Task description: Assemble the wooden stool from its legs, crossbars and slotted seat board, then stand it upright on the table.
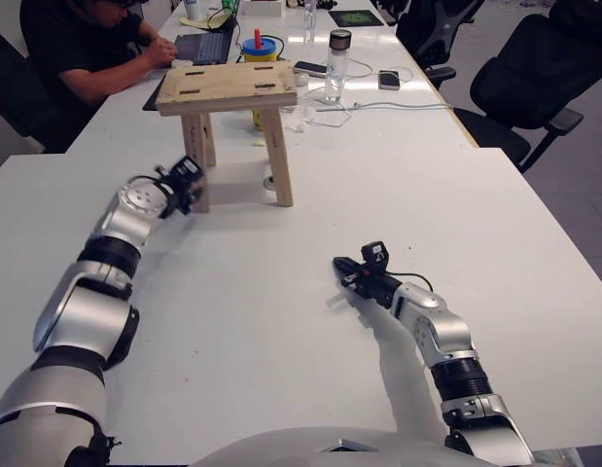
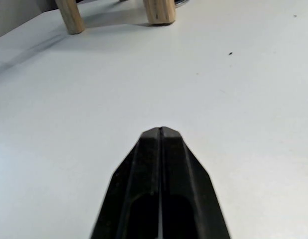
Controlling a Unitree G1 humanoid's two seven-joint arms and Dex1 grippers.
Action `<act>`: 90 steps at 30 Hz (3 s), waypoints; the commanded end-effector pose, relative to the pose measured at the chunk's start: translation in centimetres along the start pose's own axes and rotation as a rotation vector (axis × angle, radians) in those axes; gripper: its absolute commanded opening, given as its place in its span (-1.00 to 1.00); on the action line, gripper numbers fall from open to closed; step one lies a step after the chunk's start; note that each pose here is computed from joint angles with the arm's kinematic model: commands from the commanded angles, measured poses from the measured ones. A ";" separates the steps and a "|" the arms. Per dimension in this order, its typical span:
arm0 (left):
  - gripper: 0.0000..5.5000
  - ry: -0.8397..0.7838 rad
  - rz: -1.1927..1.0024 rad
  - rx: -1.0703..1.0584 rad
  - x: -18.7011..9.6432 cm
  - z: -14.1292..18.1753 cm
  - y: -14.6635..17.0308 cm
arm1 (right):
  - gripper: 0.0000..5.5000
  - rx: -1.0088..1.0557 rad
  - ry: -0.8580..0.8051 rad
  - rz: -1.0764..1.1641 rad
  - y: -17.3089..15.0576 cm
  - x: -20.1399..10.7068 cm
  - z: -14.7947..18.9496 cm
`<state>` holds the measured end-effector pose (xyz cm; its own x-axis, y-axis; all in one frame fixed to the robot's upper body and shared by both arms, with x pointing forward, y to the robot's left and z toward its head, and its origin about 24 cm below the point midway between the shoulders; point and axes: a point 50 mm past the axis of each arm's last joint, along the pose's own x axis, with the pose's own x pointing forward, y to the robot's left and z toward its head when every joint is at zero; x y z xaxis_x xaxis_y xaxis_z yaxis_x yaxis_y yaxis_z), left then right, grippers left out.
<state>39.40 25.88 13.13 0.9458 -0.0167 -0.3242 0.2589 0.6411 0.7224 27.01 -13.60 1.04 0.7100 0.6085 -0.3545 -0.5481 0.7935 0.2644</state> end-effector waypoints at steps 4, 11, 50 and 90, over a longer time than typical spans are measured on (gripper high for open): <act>-0.18 -0.219 -0.070 -0.441 -0.7 -2.2 -7.2 | -1.00 0.037 0.017 -0.063 -1.2 -0.5 -1.3; -0.18 -0.502 0.082 -0.944 -4.4 -0.2 -12.5 | -1.00 -0.091 -0.372 -0.350 -4.3 -0.2 6.9; -0.18 -0.704 0.205 -0.853 -1.1 10.2 -11.5 | -1.00 -0.233 -0.582 -0.482 -3.7 4.2 12.2; -0.18 -0.694 0.258 -0.768 -0.8 9.3 -7.6 | -1.00 -0.214 -0.628 -0.502 -2.9 4.3 12.4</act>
